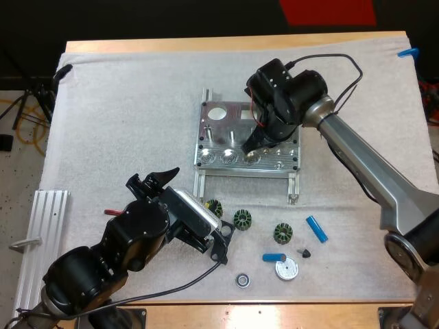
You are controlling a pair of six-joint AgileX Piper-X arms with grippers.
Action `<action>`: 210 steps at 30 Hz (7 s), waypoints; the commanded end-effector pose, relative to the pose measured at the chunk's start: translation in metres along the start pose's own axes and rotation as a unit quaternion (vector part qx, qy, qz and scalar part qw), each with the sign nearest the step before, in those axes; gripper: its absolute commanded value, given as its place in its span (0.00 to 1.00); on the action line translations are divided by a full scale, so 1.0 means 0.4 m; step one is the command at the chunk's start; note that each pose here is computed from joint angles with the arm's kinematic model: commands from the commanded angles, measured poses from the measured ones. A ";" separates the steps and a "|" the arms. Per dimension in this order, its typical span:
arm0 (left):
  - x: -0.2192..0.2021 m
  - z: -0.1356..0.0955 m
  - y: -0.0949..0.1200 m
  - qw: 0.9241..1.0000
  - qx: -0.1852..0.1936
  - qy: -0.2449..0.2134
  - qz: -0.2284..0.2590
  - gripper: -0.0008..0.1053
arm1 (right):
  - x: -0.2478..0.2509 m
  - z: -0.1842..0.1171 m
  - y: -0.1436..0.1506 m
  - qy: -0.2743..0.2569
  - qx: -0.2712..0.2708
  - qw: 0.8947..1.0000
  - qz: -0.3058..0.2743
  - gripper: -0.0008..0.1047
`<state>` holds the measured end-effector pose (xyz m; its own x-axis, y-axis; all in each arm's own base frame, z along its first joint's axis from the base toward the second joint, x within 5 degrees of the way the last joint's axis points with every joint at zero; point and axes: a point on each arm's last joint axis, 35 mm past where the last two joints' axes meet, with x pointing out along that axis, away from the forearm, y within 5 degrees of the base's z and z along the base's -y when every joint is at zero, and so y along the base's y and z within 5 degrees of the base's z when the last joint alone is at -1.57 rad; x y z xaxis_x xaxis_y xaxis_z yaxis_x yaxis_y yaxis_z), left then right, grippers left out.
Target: Load cells from left to right
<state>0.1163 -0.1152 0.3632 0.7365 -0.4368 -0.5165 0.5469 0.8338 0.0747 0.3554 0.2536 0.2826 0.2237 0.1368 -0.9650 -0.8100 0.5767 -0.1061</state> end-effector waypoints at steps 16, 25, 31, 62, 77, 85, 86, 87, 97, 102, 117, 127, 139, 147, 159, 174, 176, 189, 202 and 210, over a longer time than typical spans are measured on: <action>-0.007 0.009 0.003 1.000 -0.011 -0.013 0.009 0.76 | 0.057 0.003 -0.002 0.034 -0.013 0.999 0.005 0.01; -0.007 0.009 0.003 1.000 -0.011 -0.013 0.009 0.76 | 0.074 0.005 -0.003 0.039 -0.017 0.999 0.002 0.01; -0.007 0.009 0.003 1.000 -0.011 -0.013 0.009 0.76 | 0.088 0.007 -0.004 0.043 -0.020 0.999 0.001 0.01; -0.007 0.007 0.003 1.000 -0.010 -0.011 0.009 0.76 | 0.140 0.019 -0.007 0.040 -0.009 0.999 0.000 0.01; -0.007 0.006 0.003 1.000 -0.010 -0.009 0.009 0.76 | 0.143 0.017 -0.010 0.048 -0.006 0.999 -0.017 0.37; -0.007 0.006 0.003 1.000 -0.003 -0.009 0.009 0.76 | 0.077 0.020 -0.014 0.022 0.002 0.999 -0.040 0.65; -0.007 0.006 0.003 1.000 -0.001 -0.009 0.009 0.76 | 0.056 0.020 -0.015 0.012 0.003 0.999 -0.043 0.65; -0.007 0.006 0.003 1.000 0.002 -0.009 0.009 0.76 | 0.032 0.019 -0.015 0.003 0.004 0.999 -0.047 0.65; -0.007 0.009 0.003 1.000 0.001 -0.014 0.009 0.76 | -0.180 -0.025 0.006 -0.089 0.045 0.995 -0.022 0.65; -0.005 0.009 0.003 1.000 0.001 -0.013 0.009 0.76 | -0.262 -0.116 0.038 -0.107 0.053 0.993 -0.023 0.65; -0.001 0.007 -0.023 0.992 0.004 0.001 -0.127 0.76 | -0.485 -0.475 0.176 -0.204 0.072 0.976 0.019 0.65; 0.068 -0.003 -0.062 0.968 0.021 0.059 -0.244 0.76 | -0.520 -0.656 0.244 -0.224 0.111 0.967 0.042 0.65; 0.185 -0.037 -0.104 0.927 0.135 0.110 -0.332 0.76 | -0.474 -0.725 0.275 -0.210 0.138 0.965 0.082 0.65; 0.297 -0.091 -0.141 0.886 0.151 0.174 -0.403 0.76 | -0.453 -0.726 0.276 -0.196 0.140 0.967 0.085 0.65; 0.384 -0.166 -0.232 0.841 0.220 0.219 -0.444 0.72 | -0.452 -0.722 0.274 -0.203 0.139 0.966 0.083 0.65; 0.501 -0.240 -0.264 0.857 0.268 0.260 -0.355 0.72 | -0.452 -0.721 0.274 -0.205 0.138 0.965 0.083 0.65; 0.508 -0.241 -0.266 0.859 0.269 0.256 -0.353 0.72 | -0.452 -0.721 0.274 -0.205 0.138 0.965 0.083 0.65; 0.541 -0.269 -0.275 0.858 0.257 0.268 -0.354 0.53 | -0.452 -0.721 0.274 -0.205 0.138 0.965 0.083 0.65; 0.519 -0.280 -0.323 0.847 0.258 0.276 -0.375 0.53 | -0.452 -0.721 0.274 -0.205 0.138 0.965 0.083 0.65; 0.523 -0.279 -0.326 0.858 0.282 0.272 -0.333 0.38 | -0.452 -0.721 0.274 -0.205 0.138 0.965 0.083 0.65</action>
<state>0.1530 -0.2759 0.1490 -0.0560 -0.4055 -0.9124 0.9925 0.0769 -0.0951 0.0700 0.0594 0.3758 0.3437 0.5103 -0.7883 -0.6866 0.7093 0.1598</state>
